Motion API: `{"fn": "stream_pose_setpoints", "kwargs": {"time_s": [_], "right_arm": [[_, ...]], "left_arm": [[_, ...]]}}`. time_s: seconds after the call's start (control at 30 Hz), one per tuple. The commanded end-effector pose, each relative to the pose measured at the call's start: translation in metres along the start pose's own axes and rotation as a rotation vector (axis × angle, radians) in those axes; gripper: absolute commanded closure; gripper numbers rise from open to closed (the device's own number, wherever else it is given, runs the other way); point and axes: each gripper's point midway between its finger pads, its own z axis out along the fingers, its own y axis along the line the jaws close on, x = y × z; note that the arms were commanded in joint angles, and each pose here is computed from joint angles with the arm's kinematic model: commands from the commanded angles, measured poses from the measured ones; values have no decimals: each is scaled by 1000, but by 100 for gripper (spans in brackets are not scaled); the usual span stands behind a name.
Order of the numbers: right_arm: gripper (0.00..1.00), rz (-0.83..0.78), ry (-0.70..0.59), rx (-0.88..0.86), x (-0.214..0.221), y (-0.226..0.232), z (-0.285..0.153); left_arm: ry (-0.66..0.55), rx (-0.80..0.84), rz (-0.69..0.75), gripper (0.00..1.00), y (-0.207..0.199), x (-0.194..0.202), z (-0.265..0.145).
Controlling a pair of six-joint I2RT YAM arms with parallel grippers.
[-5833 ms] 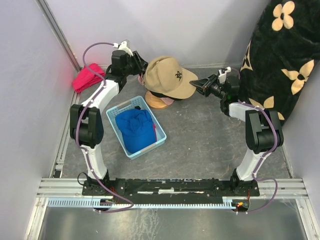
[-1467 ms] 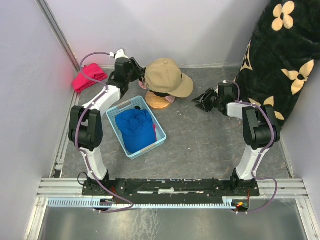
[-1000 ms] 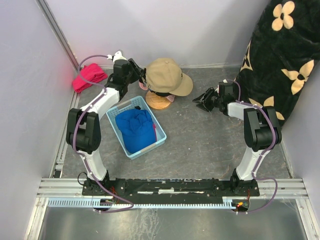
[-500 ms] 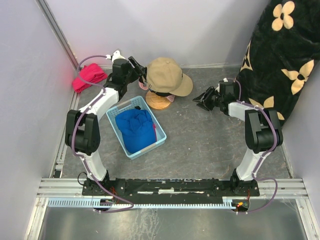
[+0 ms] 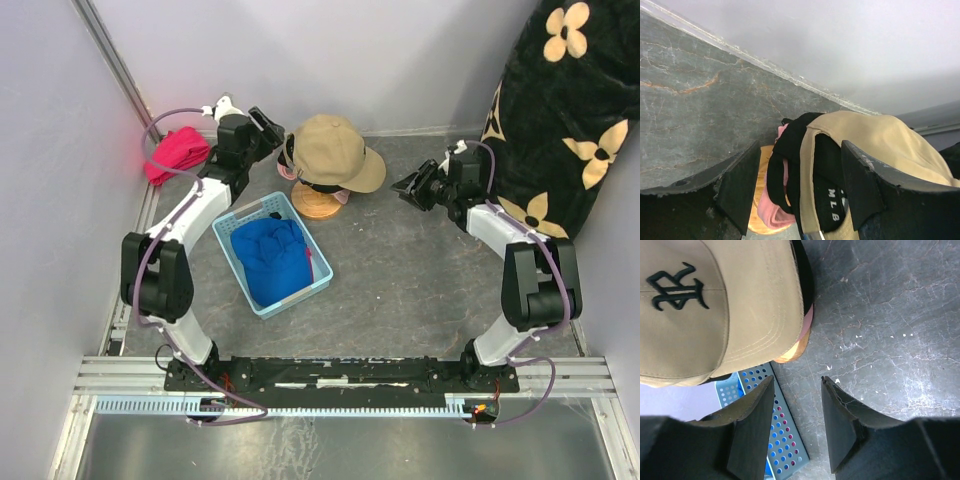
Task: Stack the hats
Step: Stack the hat on the hat.
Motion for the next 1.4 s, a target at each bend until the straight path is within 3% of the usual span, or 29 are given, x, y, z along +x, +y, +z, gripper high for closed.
{"fn": "stream_pose_setpoints", "kwargs": {"time_s": [0.0, 0.3, 0.67, 1.13, 1.37], "right_arm": [[50, -99, -80, -39, -21, 34, -16], [55, -179, -155, -118, -67, 91, 3], [58, -226, -129, -223, -109, 135, 79], [59, -227, -90, -360, -123, 155, 163], [58, -200, -23, -398, -97, 146, 185]], "left_arm": [[-133, 15, -51, 28, -17, -41, -30], [-190, -4, -73, 33, 3, -37, -66], [-132, 23, -56, 46, 5, 9, -84], [-48, 21, 2, 56, 10, 59, -70], [9, 29, 26, 56, 3, 82, -49]]}}
